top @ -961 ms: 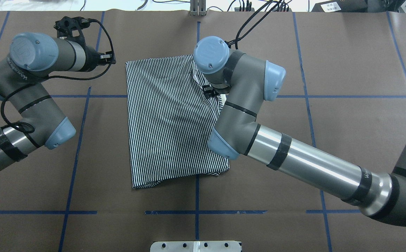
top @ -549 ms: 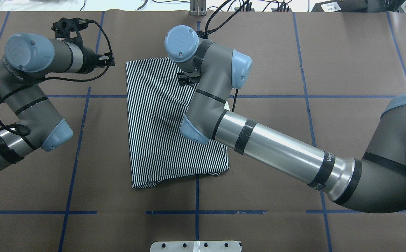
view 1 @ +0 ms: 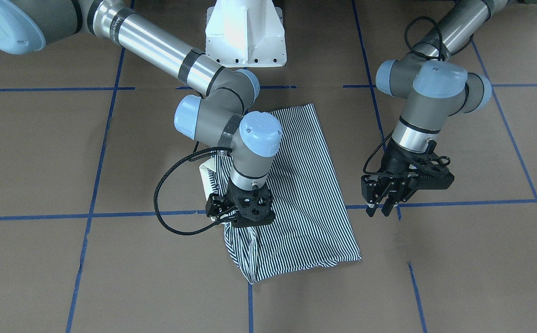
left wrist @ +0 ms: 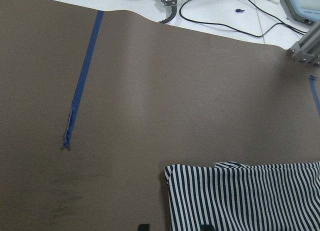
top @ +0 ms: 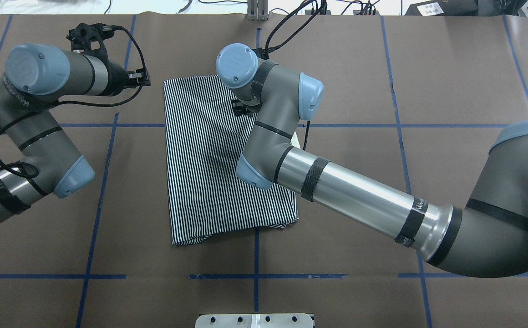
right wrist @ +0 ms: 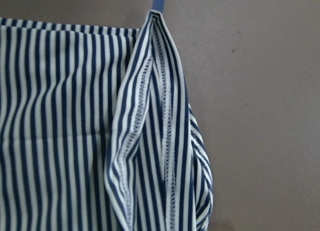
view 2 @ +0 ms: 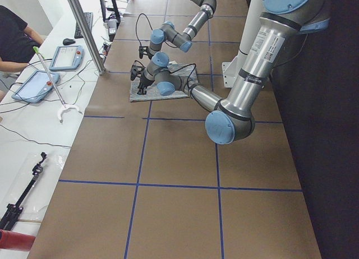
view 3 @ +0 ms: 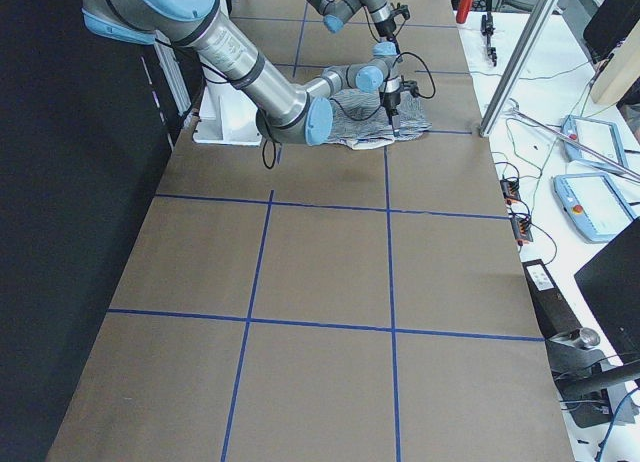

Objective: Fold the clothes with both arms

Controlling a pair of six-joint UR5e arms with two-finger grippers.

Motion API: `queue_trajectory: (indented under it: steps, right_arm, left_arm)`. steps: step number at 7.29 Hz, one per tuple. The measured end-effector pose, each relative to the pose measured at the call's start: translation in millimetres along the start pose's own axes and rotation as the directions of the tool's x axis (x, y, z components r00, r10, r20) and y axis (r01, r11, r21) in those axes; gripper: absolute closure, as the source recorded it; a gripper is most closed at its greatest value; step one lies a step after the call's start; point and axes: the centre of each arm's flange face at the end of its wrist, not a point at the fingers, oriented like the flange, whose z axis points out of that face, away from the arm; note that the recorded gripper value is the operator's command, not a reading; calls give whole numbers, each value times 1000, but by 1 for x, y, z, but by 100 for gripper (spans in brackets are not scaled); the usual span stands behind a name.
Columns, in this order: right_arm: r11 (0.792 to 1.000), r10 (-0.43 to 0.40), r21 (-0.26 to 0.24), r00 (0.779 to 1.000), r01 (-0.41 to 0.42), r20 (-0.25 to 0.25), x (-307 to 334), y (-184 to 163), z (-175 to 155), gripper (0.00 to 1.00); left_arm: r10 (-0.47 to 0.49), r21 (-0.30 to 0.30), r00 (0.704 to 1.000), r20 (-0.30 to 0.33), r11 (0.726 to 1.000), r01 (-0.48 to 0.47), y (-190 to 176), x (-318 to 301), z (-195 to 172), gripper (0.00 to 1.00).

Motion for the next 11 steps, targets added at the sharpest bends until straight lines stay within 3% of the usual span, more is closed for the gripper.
queue_trajectory:
  steps: [2,3,5,7,8,9,10,11]
  right_arm:
    - [999,-34,1,998,34,-52,58,-28,20,0]
    - [999,-44,5,998,44,-55,78,-38,18,0]
    - [1000,21,17,999,-21,30,85,-26,-21,1]
    - [983,181,11,973,-185,141,81,42,-57,8]
    - [955,294,-13,936,-298,195,75,85,-73,18]
    - [908,416,-47,880,-417,230,66,129,-85,23]
    - [855,515,-79,822,-512,242,52,168,-91,24]
    - [814,579,-108,781,-571,235,40,197,-89,24]
  left_arm:
    - [0,-6,1000,-9,1000,0,1,2,-2,54]
    - [-3,-6,1000,-13,1000,3,0,4,-4,54]
    - [-6,-7,999,-32,1000,6,0,10,-12,54]
    - [-7,-14,999,-40,1000,6,1,12,-14,54]
    - [-7,-15,999,-41,1000,7,1,12,-14,54]
    - [-8,-16,999,-40,1000,7,1,12,-14,54]
    - [-8,-16,999,-39,1000,8,1,11,-14,54]
    - [-8,-16,999,-39,1000,8,1,11,-13,54]
